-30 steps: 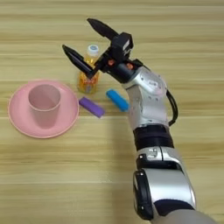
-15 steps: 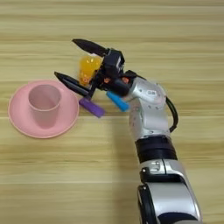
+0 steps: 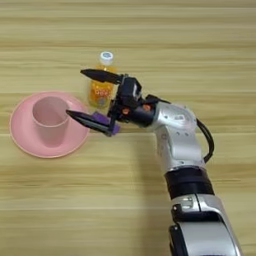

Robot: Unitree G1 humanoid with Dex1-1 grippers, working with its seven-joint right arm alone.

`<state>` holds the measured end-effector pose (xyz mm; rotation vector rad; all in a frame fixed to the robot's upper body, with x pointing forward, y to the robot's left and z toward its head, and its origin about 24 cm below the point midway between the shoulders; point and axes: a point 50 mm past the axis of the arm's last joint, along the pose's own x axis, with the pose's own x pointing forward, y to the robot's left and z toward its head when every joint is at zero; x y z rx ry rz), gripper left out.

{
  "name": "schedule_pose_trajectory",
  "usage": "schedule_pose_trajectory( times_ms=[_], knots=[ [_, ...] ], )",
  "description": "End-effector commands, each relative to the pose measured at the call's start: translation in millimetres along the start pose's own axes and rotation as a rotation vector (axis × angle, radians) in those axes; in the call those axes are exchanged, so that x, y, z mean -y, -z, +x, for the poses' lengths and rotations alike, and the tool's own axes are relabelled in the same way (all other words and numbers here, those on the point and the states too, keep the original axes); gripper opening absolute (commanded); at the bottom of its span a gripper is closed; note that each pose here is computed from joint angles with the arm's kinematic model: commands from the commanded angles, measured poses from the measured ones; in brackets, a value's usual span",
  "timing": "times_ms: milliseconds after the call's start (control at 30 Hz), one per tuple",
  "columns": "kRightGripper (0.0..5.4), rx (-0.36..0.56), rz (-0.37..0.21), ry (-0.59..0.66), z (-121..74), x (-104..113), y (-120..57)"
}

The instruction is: Move the objects on the table

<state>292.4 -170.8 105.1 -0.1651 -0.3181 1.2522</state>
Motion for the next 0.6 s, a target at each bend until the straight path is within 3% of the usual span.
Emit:
schedule_pose_trajectory(
  times_ms=[33,600],
  knots=[
    [5.36,-0.034,-0.071,0.018,-3.7,12.9,-13.5],
    [5.36,-0.150,0.005,0.025,-10.1,7.8,15.6]
  ],
)
